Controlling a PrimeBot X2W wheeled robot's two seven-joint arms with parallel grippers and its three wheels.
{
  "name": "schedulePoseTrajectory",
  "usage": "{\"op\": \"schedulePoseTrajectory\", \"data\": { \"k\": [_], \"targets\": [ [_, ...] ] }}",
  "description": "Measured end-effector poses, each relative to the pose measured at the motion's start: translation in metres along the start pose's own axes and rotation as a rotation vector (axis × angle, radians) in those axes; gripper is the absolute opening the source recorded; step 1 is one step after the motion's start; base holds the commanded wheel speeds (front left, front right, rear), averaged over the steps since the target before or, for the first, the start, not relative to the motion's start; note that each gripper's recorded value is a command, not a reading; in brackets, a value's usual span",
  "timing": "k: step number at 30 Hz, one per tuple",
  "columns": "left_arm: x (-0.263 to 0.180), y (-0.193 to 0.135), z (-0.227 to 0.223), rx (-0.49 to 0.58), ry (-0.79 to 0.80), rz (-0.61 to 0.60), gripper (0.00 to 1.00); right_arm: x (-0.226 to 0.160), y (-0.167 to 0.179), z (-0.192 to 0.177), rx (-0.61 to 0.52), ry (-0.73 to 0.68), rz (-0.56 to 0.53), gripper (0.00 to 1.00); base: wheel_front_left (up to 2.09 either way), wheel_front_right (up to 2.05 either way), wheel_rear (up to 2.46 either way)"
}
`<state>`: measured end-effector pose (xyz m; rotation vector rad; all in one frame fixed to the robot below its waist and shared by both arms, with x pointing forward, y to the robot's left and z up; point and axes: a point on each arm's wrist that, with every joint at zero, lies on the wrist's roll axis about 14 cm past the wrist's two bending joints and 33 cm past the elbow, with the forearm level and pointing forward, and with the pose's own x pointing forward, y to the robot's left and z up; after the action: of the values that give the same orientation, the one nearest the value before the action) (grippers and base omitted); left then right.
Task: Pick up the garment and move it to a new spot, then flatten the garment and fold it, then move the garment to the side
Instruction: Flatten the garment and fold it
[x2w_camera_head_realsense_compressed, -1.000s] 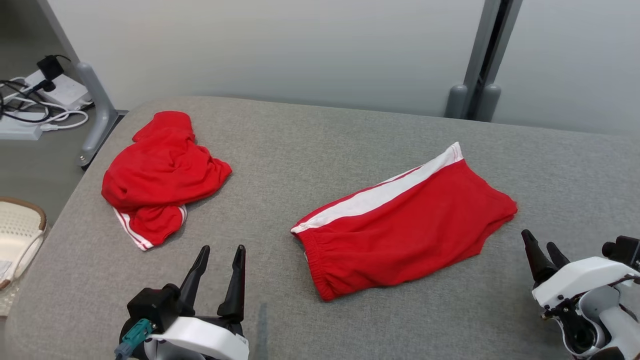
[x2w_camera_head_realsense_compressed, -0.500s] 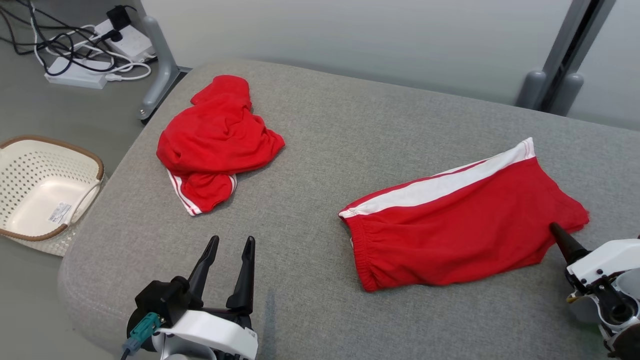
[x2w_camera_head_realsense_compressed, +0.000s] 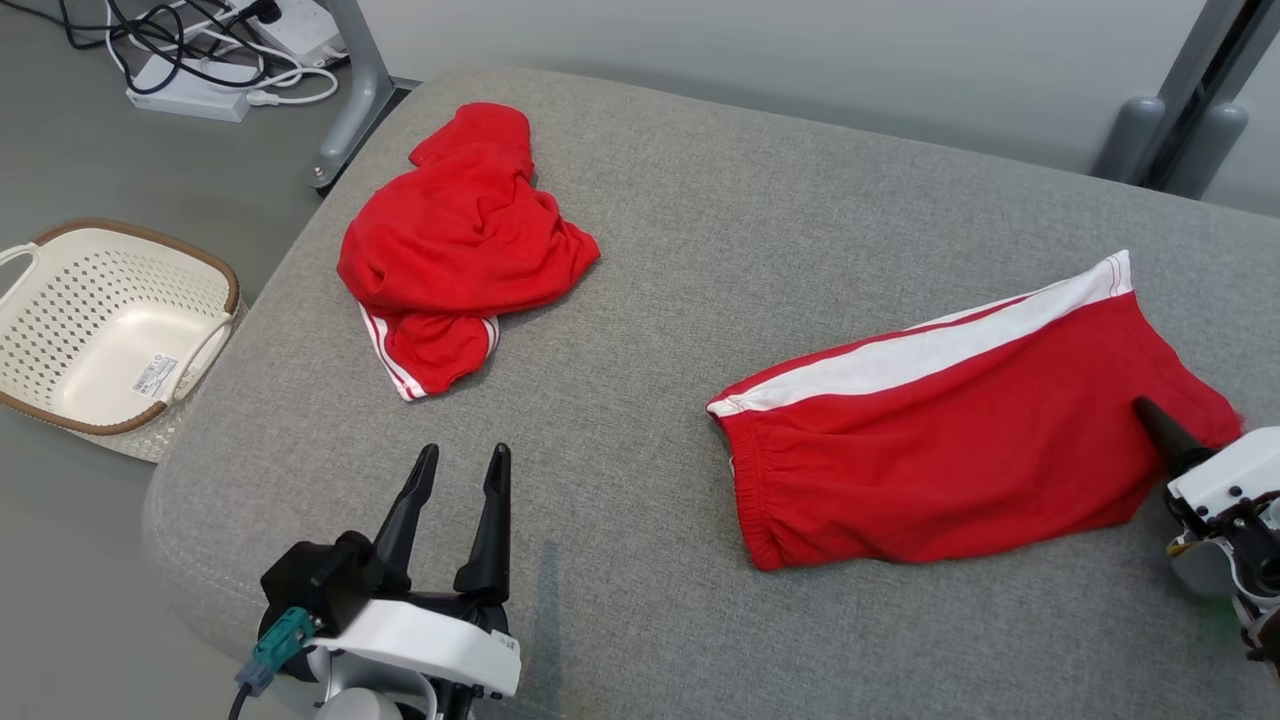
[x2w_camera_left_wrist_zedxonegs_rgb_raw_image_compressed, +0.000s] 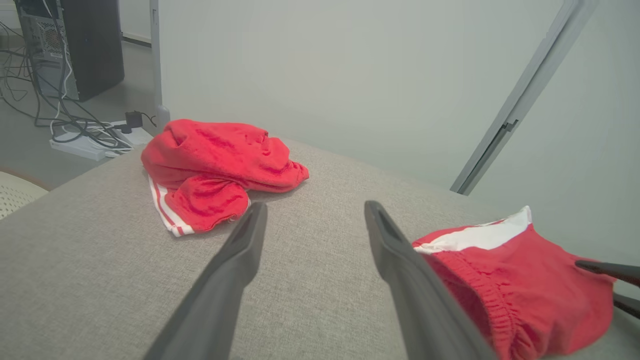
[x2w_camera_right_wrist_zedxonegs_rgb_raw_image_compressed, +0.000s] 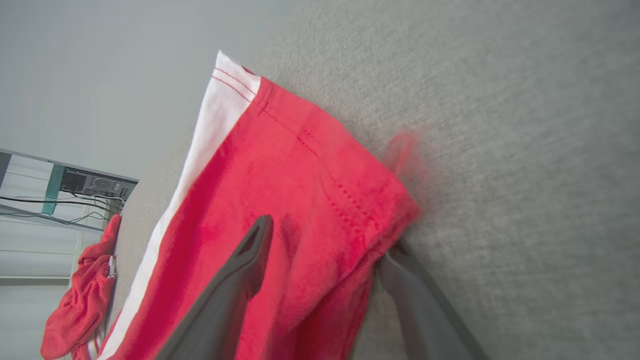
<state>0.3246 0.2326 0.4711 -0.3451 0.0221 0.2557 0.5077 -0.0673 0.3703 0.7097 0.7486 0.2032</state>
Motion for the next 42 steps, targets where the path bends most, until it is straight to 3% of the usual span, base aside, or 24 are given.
{"op": "schedulePoseTrajectory", "data": {
  "k": [7,8,9,10,11,26,42],
  "targets": [
    [0.000,0.001,0.000,-0.014,0.001,0.009,1.00,0.007,0.008,-0.002,-0.051,0.016,0.011,1.00,0.00,0.00,0.00],
    [0.000,0.001,0.000,-0.014,0.002,0.009,1.00,0.007,0.009,-0.003,-0.056,0.019,0.012,0.93,0.00,0.00,0.00],
    [-0.001,0.002,-0.001,-0.014,0.002,0.011,1.00,0.007,0.010,-0.003,-0.061,0.020,0.014,0.47,0.00,0.00,0.00],
    [-0.001,0.002,-0.001,-0.014,0.003,0.012,1.00,0.008,0.011,-0.003,-0.069,0.020,0.017,0.20,0.00,0.00,0.00],
    [-0.001,0.002,-0.001,-0.014,0.002,0.013,1.00,0.008,0.013,-0.003,-0.080,0.018,0.021,0.00,0.00,0.00,0.00],
    [0.000,-0.007,0.003,-0.022,-0.013,-0.027,1.00,-0.016,0.015,0.017,-0.102,-0.128,0.038,0.00,0.00,0.00,0.00],
    [-0.004,-0.032,0.002,-0.033,-0.019,-0.126,1.00,-0.094,-0.071,0.030,0.077,-0.349,-0.148,0.00,0.00,0.00,0.00]
  ]
}}
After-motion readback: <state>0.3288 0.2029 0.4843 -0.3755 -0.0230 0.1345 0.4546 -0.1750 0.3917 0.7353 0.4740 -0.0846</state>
